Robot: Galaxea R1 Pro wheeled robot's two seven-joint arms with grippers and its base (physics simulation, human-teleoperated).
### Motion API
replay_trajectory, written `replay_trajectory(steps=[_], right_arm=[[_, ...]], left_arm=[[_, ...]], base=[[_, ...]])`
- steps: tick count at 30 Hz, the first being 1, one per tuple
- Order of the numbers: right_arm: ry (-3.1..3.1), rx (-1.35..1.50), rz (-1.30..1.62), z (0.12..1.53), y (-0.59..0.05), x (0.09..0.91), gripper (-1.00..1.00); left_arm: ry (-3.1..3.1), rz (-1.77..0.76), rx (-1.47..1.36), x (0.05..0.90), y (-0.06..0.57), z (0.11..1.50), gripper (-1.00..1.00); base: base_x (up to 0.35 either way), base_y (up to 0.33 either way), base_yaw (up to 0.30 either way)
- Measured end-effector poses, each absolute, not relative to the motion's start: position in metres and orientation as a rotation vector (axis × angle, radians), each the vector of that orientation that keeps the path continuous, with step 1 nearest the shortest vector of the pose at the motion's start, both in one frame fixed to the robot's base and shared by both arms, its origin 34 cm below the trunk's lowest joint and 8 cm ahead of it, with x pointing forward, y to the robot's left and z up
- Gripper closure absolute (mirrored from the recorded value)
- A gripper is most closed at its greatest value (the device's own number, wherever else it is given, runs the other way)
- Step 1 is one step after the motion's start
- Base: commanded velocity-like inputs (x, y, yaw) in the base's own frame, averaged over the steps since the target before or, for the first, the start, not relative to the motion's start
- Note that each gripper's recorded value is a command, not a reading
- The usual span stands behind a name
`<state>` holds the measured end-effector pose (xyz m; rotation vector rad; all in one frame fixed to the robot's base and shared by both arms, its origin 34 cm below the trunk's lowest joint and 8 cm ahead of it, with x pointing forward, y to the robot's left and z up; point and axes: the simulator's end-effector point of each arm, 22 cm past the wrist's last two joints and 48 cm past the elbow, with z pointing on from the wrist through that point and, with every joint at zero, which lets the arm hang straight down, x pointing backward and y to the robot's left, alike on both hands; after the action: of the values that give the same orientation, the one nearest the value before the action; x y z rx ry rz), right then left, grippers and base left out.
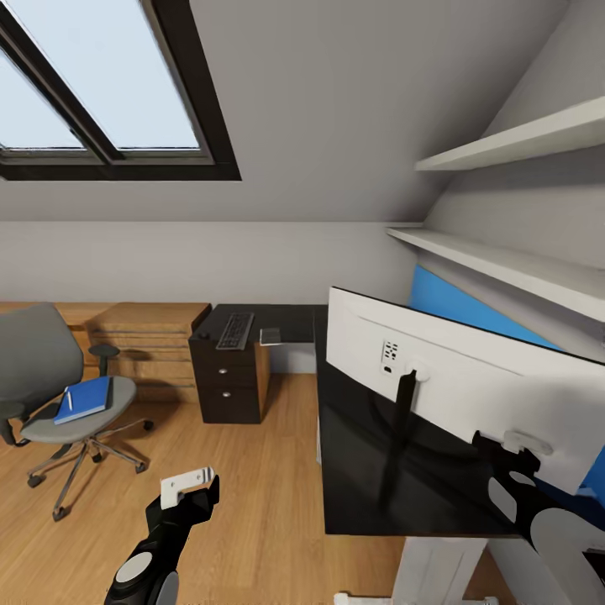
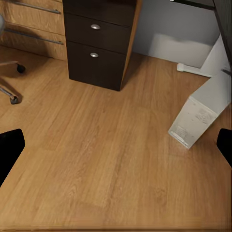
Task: In the bedroom, organize the workspace by keeping the computer under the desk, ensuring the monitor is on the desk, placing the keyboard on the desk next to the monitor, placing the mouse on the desk next to the keyboard, moving the folder from the swivel chair onto the desk next to the mouse, stacking the notebook on top of the folder with the pen on top of the notebook, and positioning the swivel chair next to the desk.
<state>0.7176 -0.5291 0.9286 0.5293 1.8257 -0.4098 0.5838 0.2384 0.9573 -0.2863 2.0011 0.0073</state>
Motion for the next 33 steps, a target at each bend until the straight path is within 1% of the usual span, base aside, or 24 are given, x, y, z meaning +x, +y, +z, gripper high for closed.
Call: replay_trajectory(steps=[4, 13, 21, 27, 33], right_arm=[[1.826, 0.531, -0.409, 0.928, -0.528, 0.718, -1.00], [1.823, 0.534, -0.411, 0.929, -0.528, 0.718, -1.00], [1.822, 0.534, -0.410, 0.929, -0.527, 0.718, -1.00], [1.822, 0.535, -0.408, 0.929, -0.526, 0.718, -1.00], [1.819, 0.535, -0.407, 0.929, -0.526, 0.719, -1.00]], left_arm=[[2.001, 0.009, -0.287, 0.584, 0.239, 0.957, -1.00], [1.998, 0.021, -0.303, 0.583, 0.246, 0.957, -1.00], [1.998, 0.027, -0.315, 0.583, 0.251, 0.957, -1.00], [1.997, 0.029, -0.316, 0.583, 0.252, 0.957, -1.00], [1.996, 0.033, -0.320, 0.582, 0.254, 0.957, -1.00]], base=[[-0.159, -0.160, 0.000], [-0.041, -0.022, 0.000], [-0.265, -0.001, 0.000], [-0.192, -0.007, 0.002], [-0.083, -0.202, 0.150]])
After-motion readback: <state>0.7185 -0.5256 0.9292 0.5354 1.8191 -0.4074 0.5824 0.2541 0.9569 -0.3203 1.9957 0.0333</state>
